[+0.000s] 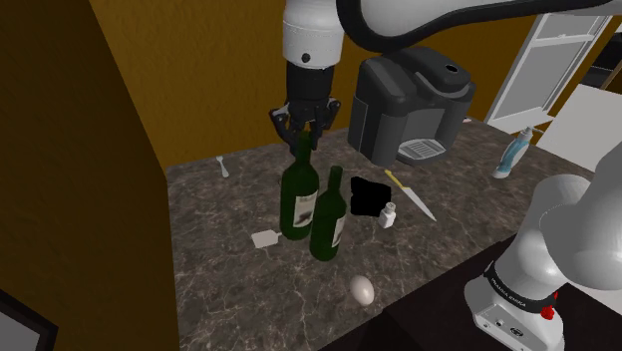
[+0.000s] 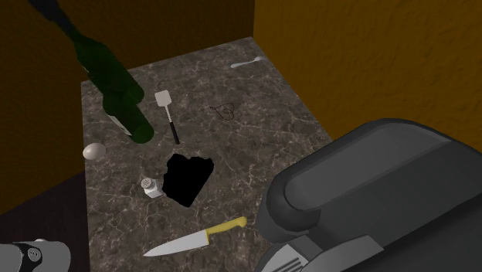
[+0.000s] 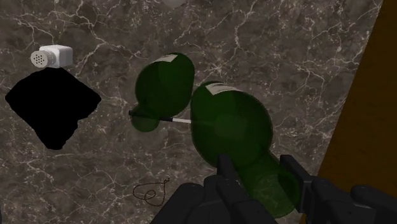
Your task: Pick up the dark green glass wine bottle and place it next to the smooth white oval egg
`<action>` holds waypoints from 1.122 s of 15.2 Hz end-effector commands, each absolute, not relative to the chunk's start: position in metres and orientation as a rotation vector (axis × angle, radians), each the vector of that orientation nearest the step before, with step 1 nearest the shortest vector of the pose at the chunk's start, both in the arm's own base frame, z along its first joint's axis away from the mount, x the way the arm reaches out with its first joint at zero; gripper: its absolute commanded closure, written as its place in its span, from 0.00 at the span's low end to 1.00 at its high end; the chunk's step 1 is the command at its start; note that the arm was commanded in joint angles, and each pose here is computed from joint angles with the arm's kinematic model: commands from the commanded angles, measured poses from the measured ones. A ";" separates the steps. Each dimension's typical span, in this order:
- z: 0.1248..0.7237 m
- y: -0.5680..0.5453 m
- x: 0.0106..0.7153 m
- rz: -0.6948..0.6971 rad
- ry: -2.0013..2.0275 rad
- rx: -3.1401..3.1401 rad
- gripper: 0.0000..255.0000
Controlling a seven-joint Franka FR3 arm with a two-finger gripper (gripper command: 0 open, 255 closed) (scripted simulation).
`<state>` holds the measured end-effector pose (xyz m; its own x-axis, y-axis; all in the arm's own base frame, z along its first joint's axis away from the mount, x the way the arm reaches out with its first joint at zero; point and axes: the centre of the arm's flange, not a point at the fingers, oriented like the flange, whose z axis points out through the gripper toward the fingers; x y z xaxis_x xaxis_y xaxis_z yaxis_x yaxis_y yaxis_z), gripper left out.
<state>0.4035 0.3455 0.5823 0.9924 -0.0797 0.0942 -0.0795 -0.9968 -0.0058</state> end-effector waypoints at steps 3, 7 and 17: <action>0.562 0.348 0.402 -0.149 0.127 -3.133 1.00; 0.541 0.348 0.402 -0.149 0.127 -3.133 1.00; 0.488 0.348 0.402 -0.149 0.127 -3.133 1.00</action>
